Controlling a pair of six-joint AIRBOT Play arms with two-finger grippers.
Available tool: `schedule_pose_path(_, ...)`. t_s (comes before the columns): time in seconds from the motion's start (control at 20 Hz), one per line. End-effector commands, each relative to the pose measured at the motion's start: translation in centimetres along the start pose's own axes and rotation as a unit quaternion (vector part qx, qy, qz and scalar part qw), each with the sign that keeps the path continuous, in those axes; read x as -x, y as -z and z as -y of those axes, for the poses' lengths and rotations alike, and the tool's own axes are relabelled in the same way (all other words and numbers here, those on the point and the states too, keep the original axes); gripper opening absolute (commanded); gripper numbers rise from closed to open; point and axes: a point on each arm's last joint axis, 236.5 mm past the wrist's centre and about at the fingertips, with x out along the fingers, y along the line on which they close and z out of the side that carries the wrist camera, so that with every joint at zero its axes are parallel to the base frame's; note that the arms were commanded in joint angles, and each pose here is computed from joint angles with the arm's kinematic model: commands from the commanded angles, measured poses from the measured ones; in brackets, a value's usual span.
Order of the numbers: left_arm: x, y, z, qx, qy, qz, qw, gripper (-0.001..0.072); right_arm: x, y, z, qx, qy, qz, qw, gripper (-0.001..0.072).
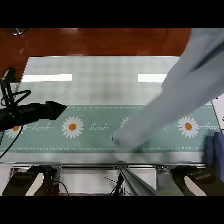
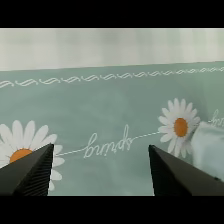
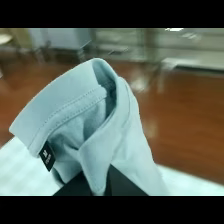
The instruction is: Fold the shirts.
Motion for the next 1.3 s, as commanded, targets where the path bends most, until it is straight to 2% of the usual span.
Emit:
schedule_pose_path(0.0,0.9,0.5,0.7,-0.002,0.007,0.019,1.0,0.07,-2.5,6.2,-5.5,-0.023,-0.117,-0.089,0.989,0.0023)
schedule_pose_path(0.35,0.8,0.6,0.7,0.018,0.01,0.017,1.0,0.0701,-10.8,28.9,-12.0,-0.142,-0.181,-0.307,0.924,0.0023)
schedule_pose_path(0.55,0.8,-0.2,0.5,0.018,0.006,0.034,0.999,0.0701,-13.7,36.7,-14.4,-0.158,-0.171,-0.388,0.892,0.0025)
schedule_pose_path(0.6,0.8,-0.2,0.5,0.017,0.006,0.035,0.999,0.0701,-14.1,38.2,-14.4,-0.164,-0.163,-0.406,0.884,0.0073)
schedule_pose_path(0.7,0.8,-0.2,0.5,0.017,0.006,0.034,0.999,0.0701,-14.7,39.6,-13.0,-0.169,-0.145,-0.424,0.878,0.0651)
schedule_pose_path(0.8,0.8,0.2,0.5,0.017,0.007,0.025,1.0,0.0701,-14.7,38.4,-8.9,-0.176,-0.113,-0.424,0.881,0.0632)
schedule_pose_path(0.9,0.8,1.3,0.5,0.016,0.006,0.003,1.0,0.0701,-13.5,35.7,-2.5,-0.177,-0.063,-0.415,0.89,0.0632)
schedule_pose_path(1.0,0.5,4.2,0.2,0.056,0.001,-0.062,0.997,0.0701,-9.5,33.7,6.4,-0.155,0.033,-0.409,0.899,0.0631)
schedule_pose_path(1.05,-0.1,6.4,-0.2,0.071,0.002,-0.103,0.992,0.0701,-5.7,33.6,12.2,-0.132,0.12,-0.423,0.889,0.063)
schedule_pose_path(1.15,-2.0,9.9,-0.3,0.116,0.025,-0.156,0.981,0.0701,3.4,33.7,21.9,-0.133,0.303,-0.437,0.836,0.0618)
schedule_pose_path(1.2,-3.2,11.3,0.5,0.141,0.059,-0.173,0.973,0.0701,6.8,34.1,24.5,-0.189,0.379,-0.41,0.808,0.0618)
schedule_pose_path(1.25,-4.3,12.2,1.8,0.159,0.109,-0.178,0.965,0.0701,7.9,35.5,24.6,-0.26,0.395,-0.377,0.796,0.0618)
